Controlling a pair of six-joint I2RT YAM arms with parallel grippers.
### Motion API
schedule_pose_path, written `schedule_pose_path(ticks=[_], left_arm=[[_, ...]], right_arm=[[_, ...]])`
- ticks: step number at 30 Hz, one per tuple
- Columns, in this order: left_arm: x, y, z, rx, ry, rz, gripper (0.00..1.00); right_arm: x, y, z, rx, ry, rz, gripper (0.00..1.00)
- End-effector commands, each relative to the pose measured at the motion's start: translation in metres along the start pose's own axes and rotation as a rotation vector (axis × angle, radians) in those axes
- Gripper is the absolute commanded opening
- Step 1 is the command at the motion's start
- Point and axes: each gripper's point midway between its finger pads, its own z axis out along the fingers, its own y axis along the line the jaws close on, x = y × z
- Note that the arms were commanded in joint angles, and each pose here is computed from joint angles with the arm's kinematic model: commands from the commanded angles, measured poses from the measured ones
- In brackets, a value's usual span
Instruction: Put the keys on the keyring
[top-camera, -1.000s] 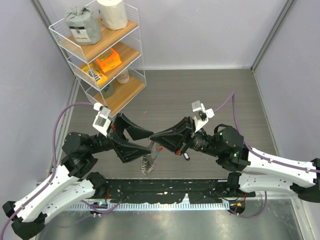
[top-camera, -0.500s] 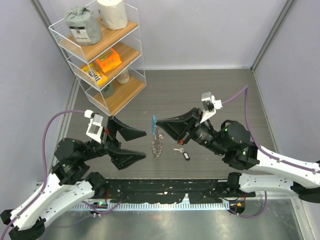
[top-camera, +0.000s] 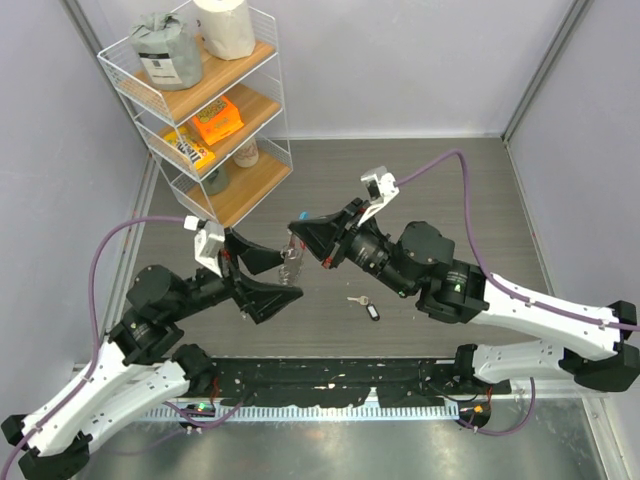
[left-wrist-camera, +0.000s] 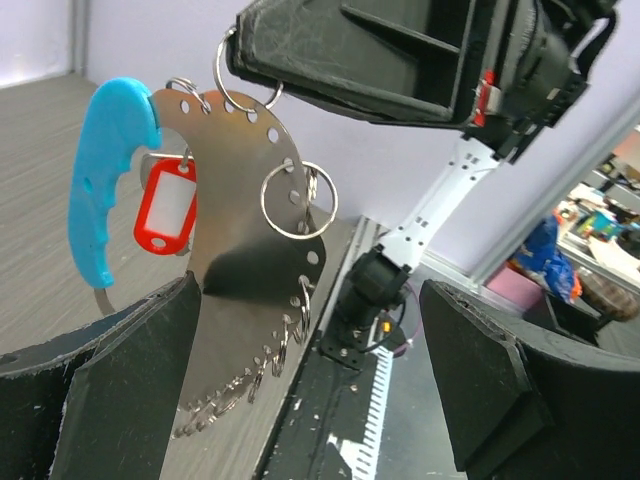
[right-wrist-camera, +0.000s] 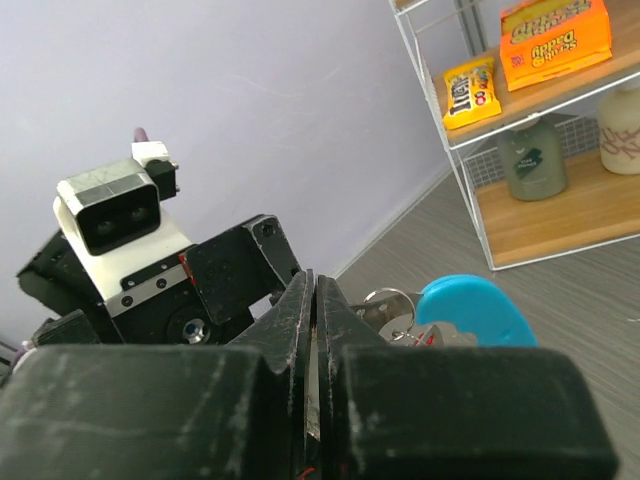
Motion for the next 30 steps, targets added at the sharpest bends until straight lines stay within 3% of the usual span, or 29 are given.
schedule_pose_path(ticks=[1,10,14,16,20,26,28,29,30], left_arm=[[-0.018,0.013,-0.005,-0.105,-0.049,0.066,1.00],[-0.016,0.050,-0.009,-0.281,-0.045,0.151,0.99],[-0.014,0.061,-0.010,-0.330,-0.042,0.165,0.92],[-0.014,0.064,-0.011,-0.348,-0.042,0.167,0.84],[-0.016,0.064,-0.013,-0.352,-0.049,0.166,0.57],[-0.022,0.058,-0.017,-0.344,-0.068,0.161,0.31],[-0.023,0.056,-0.017,-0.339,-0.070,0.157,0.15],[-0.024,0.055,-0.017,-0.333,-0.073,0.154,0.02],[-0.025,0.052,-0.017,-0.323,-0.077,0.151,0.00]], right_arm=[[-0.032,0.012,0.004,-0.001,-0.083,0.051,0.06],[-0.030,0.032,0.015,-0.051,-0.067,0.073,0.06],[-0.030,0.036,0.015,-0.058,-0.062,0.077,0.06],[-0.027,0.035,0.014,-0.055,-0.057,0.075,0.06],[-0.031,0.035,0.007,-0.059,-0.068,0.077,0.06],[-0.030,0.029,-0.001,-0.046,-0.065,0.077,0.06],[-0.029,0.027,-0.004,-0.045,-0.060,0.077,0.06],[-0.029,0.027,-0.006,-0.043,-0.056,0.076,0.06],[-0.030,0.027,-0.008,-0.044,-0.056,0.074,0.06]])
